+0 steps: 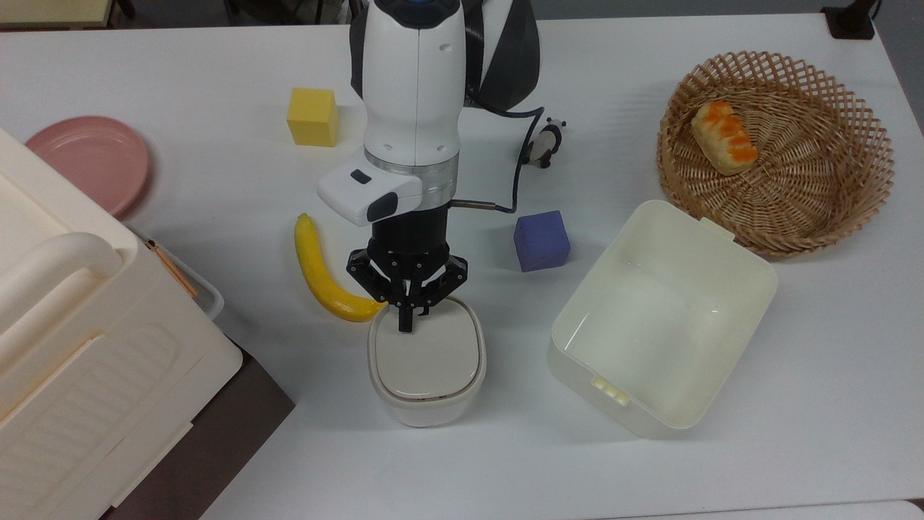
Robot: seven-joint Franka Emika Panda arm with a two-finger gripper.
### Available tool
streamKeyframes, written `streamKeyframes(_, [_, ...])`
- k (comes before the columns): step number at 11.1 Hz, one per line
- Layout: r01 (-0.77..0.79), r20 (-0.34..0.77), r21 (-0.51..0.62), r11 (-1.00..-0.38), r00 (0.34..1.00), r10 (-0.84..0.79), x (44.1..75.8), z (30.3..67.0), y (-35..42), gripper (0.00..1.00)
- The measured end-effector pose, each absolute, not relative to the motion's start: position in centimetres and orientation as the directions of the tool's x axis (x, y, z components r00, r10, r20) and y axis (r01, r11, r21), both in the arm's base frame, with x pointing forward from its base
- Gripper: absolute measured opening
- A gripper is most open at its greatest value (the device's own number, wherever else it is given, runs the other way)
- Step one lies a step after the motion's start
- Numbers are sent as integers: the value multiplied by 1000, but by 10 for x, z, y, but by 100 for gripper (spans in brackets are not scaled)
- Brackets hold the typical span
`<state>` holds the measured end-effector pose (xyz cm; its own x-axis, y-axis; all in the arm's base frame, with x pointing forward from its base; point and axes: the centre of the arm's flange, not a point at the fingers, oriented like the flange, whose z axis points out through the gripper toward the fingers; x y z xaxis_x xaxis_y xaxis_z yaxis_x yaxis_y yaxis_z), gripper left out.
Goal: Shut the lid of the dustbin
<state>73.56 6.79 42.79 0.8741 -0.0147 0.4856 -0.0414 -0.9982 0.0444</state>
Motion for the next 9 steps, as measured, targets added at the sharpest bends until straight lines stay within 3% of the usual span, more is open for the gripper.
streamKeyframes(9, [-30,486,49,-998,874,-3,734,430,69,1])
